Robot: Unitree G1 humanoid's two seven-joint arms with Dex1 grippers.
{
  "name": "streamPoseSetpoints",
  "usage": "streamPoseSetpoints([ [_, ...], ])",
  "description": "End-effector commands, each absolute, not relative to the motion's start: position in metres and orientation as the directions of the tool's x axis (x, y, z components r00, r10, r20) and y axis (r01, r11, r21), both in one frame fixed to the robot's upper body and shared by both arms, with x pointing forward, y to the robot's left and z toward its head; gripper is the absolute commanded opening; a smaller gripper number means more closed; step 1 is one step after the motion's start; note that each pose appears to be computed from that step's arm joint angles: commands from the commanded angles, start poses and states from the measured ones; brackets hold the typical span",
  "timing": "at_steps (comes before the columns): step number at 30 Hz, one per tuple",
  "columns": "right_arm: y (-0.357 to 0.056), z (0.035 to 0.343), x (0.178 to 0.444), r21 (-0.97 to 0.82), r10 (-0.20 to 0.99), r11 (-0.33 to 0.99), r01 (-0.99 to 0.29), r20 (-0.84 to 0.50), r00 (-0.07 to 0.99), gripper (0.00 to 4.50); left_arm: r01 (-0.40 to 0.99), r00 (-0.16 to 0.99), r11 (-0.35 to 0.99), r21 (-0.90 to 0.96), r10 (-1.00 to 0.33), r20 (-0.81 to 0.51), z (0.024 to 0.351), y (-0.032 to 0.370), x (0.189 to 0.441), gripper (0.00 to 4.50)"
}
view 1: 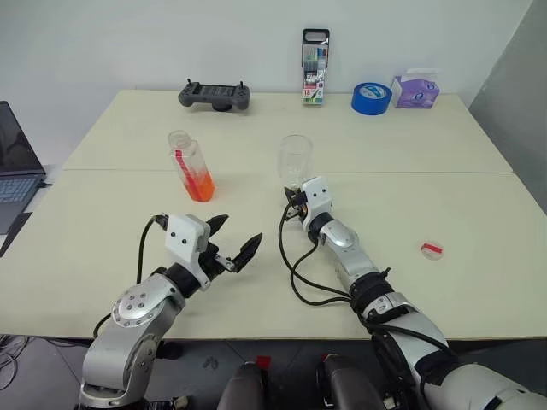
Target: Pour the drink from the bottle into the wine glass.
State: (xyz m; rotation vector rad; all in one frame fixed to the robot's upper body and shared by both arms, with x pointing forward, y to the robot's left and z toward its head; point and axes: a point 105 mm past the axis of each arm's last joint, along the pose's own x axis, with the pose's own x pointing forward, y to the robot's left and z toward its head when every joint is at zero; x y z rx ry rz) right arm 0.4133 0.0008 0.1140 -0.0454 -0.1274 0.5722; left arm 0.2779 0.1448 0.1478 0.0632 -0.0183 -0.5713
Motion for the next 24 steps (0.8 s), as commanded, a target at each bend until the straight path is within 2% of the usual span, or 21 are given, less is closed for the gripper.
streamPoseSetpoints([
  [1,0.001,0.103,0.412,-0.053,0.537,0.843,-0.535,0.066,0.841,0.20,0.542,0.838,0.837,0.073,-0.545,0.020,0.152,0.141,0.279,4.50],
  [2,0.000,0.102,0.413,-0.051,0.536,0.844,-0.533,0.065,0.842,0.94,0.543,0.838,0.836,0.073,-0.546,0.018,0.152,0.140,0.279,4.50],
  [4,-0.003,0.101,0.413,-0.067,0.529,0.848,-0.526,0.056,0.847,1.48,0.543,0.838,0.837,0.070,-0.545,0.015,0.151,0.140,0.281,4.50],
  [12,-0.012,0.096,0.413,-0.108,0.511,0.857,-0.504,0.042,0.859,4.36,0.512,0.857,0.857,0.056,-0.514,0.027,0.152,0.143,0.291,4.50],
  [19,-0.015,0.108,0.402,-0.133,0.555,0.828,-0.545,0.062,0.829,4.44,0.468,0.882,0.883,0.042,-0.469,0.049,0.152,0.147,0.301,4.50],
  [24,-0.024,0.116,0.383,-0.172,0.593,0.799,-0.577,0.058,0.803,4.44,0.392,0.916,0.919,0.032,-0.393,0.081,0.155,0.155,0.316,4.50],
])
